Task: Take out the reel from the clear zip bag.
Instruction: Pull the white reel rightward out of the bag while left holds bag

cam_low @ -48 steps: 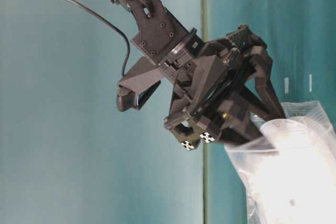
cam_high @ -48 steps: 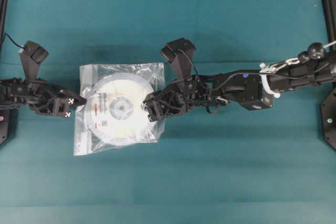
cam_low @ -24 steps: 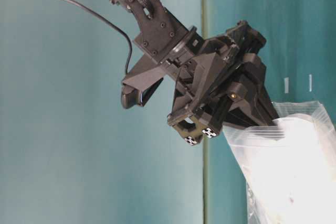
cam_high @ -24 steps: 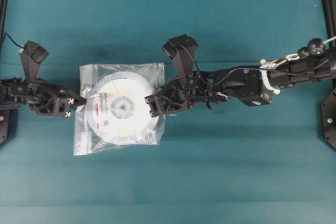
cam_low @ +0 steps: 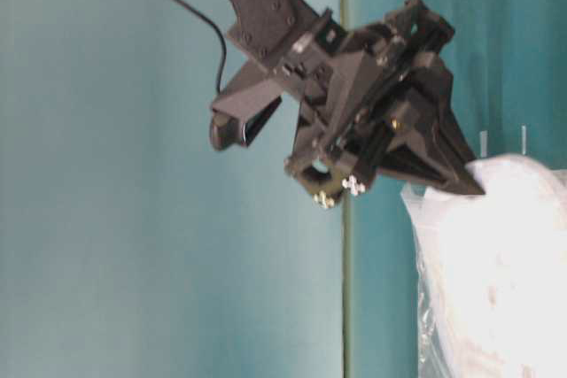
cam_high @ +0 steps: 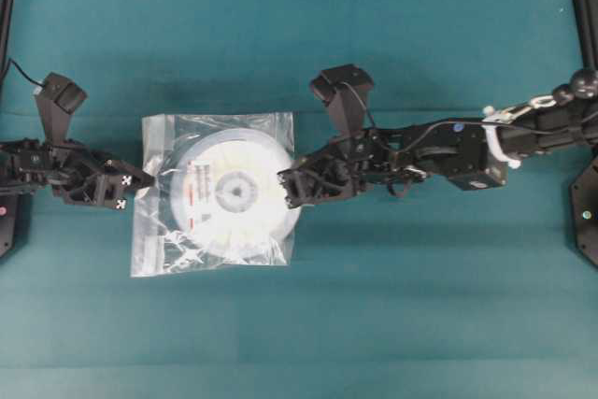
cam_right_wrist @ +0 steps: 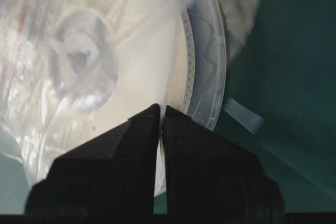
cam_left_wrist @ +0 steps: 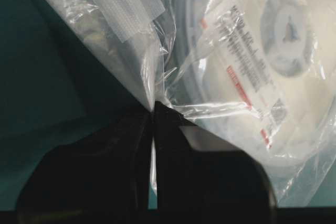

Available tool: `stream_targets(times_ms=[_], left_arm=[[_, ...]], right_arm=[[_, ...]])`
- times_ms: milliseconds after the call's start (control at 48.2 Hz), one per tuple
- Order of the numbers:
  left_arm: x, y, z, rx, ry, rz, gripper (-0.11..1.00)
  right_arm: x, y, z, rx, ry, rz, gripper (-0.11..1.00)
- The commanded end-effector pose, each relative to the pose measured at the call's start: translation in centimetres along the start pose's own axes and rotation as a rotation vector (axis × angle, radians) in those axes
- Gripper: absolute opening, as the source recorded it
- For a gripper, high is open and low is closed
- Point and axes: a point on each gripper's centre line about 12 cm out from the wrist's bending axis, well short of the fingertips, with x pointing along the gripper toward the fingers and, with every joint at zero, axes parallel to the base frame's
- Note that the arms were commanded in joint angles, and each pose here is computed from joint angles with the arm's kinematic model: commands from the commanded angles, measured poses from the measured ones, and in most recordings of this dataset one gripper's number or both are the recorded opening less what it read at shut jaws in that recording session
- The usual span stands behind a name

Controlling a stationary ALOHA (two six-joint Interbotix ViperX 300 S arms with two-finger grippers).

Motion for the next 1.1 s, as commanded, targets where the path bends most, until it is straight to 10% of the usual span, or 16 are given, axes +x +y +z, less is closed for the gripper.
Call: stream_targets(times_ms=[0, 1080], left_arm=[[0.0, -0.2, 0.0, 0.008, 0.000, -0.007, 0.00], [0.0, -0.1, 0.0, 0.011, 0.000, -0.006, 0.00]], right_arm=[[-0.9, 0.0, -0.2, 0.006, 0.000, 0.007, 0.04], [-6.5, -4.7, -2.9, 0.033, 0.027, -0.043, 0.04]])
